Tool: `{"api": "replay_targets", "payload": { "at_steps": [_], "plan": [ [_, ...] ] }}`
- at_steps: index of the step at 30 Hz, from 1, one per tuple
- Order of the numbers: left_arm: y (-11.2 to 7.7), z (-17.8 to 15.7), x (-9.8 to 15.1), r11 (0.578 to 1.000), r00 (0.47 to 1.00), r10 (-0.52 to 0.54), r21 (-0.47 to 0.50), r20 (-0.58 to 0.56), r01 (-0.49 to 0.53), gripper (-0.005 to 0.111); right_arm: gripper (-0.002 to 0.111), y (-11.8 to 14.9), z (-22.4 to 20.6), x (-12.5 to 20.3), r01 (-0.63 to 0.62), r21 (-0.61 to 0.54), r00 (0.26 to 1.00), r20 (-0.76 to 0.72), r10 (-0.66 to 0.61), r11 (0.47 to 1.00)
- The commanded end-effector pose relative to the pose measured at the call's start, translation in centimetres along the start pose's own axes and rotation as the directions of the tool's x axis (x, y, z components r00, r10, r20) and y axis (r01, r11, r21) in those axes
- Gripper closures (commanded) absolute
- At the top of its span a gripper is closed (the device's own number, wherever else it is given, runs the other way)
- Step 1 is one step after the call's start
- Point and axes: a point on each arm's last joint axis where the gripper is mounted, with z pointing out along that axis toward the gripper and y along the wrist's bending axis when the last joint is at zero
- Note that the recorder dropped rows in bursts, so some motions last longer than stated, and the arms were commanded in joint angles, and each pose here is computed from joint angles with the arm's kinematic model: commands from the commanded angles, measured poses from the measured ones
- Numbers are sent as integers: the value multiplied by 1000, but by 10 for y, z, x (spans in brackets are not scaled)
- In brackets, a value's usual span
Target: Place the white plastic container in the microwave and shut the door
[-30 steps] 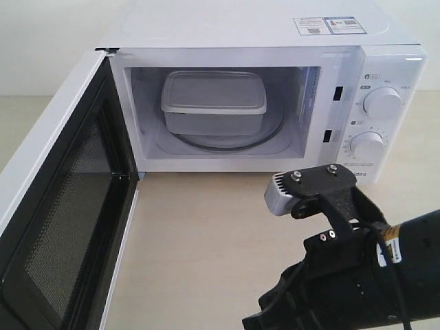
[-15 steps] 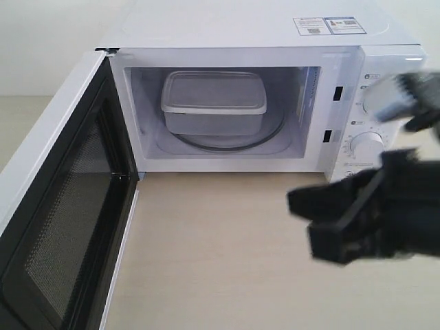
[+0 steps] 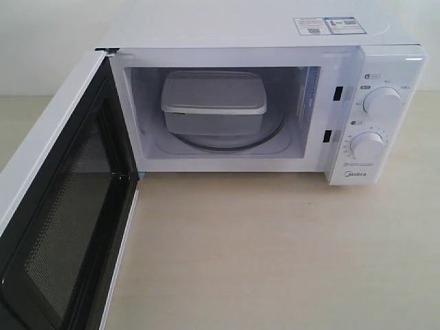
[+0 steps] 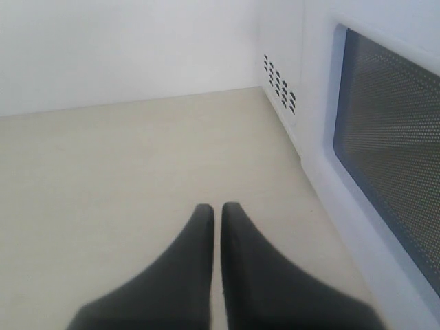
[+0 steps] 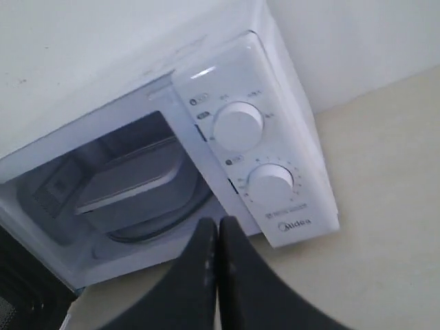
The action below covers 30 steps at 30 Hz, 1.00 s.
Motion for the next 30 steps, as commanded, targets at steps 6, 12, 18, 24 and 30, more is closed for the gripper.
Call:
{"api": "replay_targets", "payload": {
  "at_steps": [6, 12, 18, 24, 30],
  "plan": [
    [0, 0, 1, 1000, 1000, -13, 0, 1, 13, 102, 108, -11, -14, 19, 57, -1, 995, 80, -57, 998],
    [0, 0, 1, 1000, 1000, -10, -1, 1, 10, 102, 108, -11, -14, 21, 235, 12, 970, 61, -235, 972],
    [0, 0, 1, 1000, 1000, -10, -1, 1, 10, 102, 108, -11, -13, 23, 312, 8, 949, 35, -312, 950],
    [0, 0, 1, 1000, 1000, -10, -1, 1, 10, 102, 108, -13, -14, 32, 457, -11, 887, -63, -457, 889],
    [0, 0, 1, 1000, 1000, -10, -1, 1, 10, 102, 108, -20, -14, 31, 605, 47, 795, -104, -598, 795]
  ]
}}
